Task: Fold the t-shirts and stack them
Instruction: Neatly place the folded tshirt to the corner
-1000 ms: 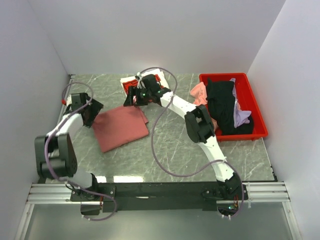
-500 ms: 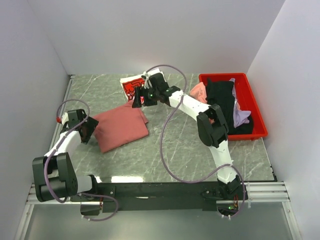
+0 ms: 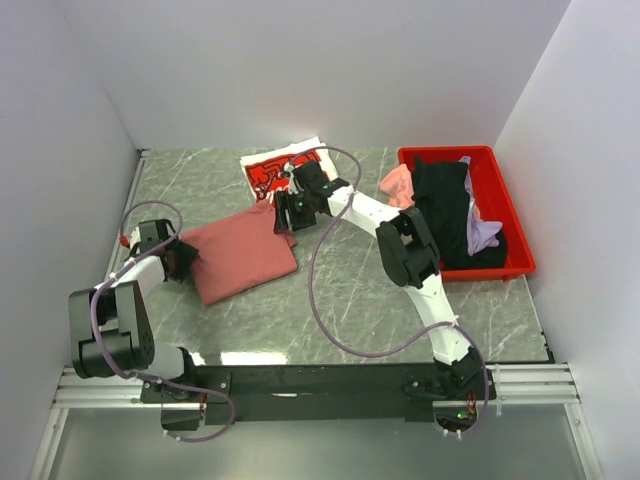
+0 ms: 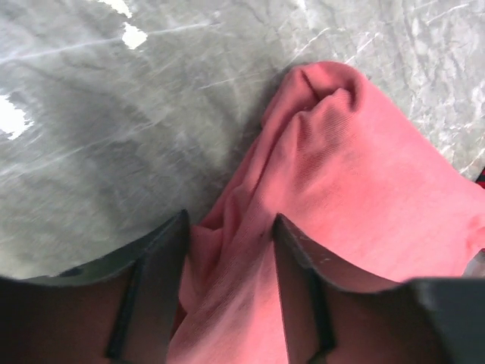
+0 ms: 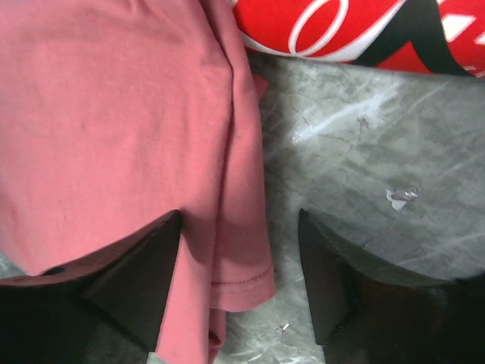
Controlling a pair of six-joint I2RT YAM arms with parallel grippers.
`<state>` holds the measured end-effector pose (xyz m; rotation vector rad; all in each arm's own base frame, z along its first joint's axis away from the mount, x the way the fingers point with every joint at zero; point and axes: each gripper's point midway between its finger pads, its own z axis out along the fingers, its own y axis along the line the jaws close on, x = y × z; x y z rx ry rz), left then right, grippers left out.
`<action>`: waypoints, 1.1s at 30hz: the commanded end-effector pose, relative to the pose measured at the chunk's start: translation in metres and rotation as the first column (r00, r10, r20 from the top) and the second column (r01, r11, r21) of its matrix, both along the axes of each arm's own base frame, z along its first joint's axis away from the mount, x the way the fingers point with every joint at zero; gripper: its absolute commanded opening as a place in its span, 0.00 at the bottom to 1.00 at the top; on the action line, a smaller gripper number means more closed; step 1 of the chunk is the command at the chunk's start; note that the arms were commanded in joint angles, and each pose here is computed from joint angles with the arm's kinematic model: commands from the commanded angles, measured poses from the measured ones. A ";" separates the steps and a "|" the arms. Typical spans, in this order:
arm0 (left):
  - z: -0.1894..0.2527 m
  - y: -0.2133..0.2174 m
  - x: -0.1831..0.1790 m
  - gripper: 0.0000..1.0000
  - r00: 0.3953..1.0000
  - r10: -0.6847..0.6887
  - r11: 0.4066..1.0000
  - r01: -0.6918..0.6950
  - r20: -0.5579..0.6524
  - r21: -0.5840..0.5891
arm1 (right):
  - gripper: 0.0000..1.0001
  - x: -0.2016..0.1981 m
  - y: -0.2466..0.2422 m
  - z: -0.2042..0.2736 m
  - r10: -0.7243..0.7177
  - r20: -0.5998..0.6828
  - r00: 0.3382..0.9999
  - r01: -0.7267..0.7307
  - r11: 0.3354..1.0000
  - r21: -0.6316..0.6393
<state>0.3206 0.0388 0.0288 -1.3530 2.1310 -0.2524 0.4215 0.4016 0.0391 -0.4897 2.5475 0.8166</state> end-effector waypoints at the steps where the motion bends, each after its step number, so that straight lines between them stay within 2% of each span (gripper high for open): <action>1: -0.013 -0.007 -0.002 0.54 0.999 -0.032 0.999 0.031 -0.016 -0.035 | 0.67 0.002 0.013 0.012 0.035 0.029 0.999 -0.036 0.999 0.023; 5: -0.019 -0.011 0.000 0.44 0.999 -0.041 0.998 0.039 -0.021 -0.054 | 0.63 -0.015 0.026 0.004 0.080 0.006 0.997 -0.080 0.996 0.028; 9: -0.026 -0.014 -0.001 0.42 0.998 -0.049 0.996 0.046 -0.031 -0.074 | 0.61 -0.030 0.039 -0.004 0.110 -0.006 0.994 -0.110 0.994 0.019; 12: -0.030 -0.018 -0.001 0.34 0.997 -0.066 0.994 0.062 -0.036 -0.093 | 0.43 -0.035 0.045 -0.007 0.115 -0.027 0.993 -0.114 0.993 0.032; 13: -0.028 -0.019 0.001 0.32 0.997 -0.070 0.993 0.068 -0.025 -0.096 | 0.32 -0.034 0.046 -0.005 0.111 -0.026 0.993 -0.110 0.993 0.037; 16: -0.024 -0.021 0.006 0.12 0.996 -0.092 0.991 0.092 -0.003 -0.101 | 0.20 -0.030 0.049 0.004 0.102 -0.005 0.995 -0.102 0.994 0.049; 17: -0.022 -0.022 0.009 0.01 0.994 -0.107 0.989 0.107 0.008 -0.098 | 0.19 -0.029 0.050 0.011 0.104 0.009 0.995 -0.105 0.993 0.057; 20: -0.005 -0.027 0.017 0.01 0.986 -0.147 0.984 0.154 0.081 -0.090 | 0.09 -0.024 0.053 0.034 0.118 0.064 0.991 -0.123 0.989 0.077; 21: 0.008 -0.028 0.020 0.01 0.980 -0.155 0.983 0.166 0.122 -0.080 | 0.02 -0.023 0.054 0.040 0.125 0.083 0.989 -0.132 0.988 0.084; 30: 0.082 -0.039 0.029 0.01 0.923 -0.233 0.972 0.225 0.307 0.061 | 0.00 -0.019 0.052 0.130 0.146 0.261 0.954 -0.188 0.971 0.146; 33: 0.092 -0.047 0.027 0.01 0.916 -0.258 0.966 0.248 0.306 0.074 | 0.00 -0.019 0.046 0.150 0.146 0.286 0.947 -0.199 0.966 0.167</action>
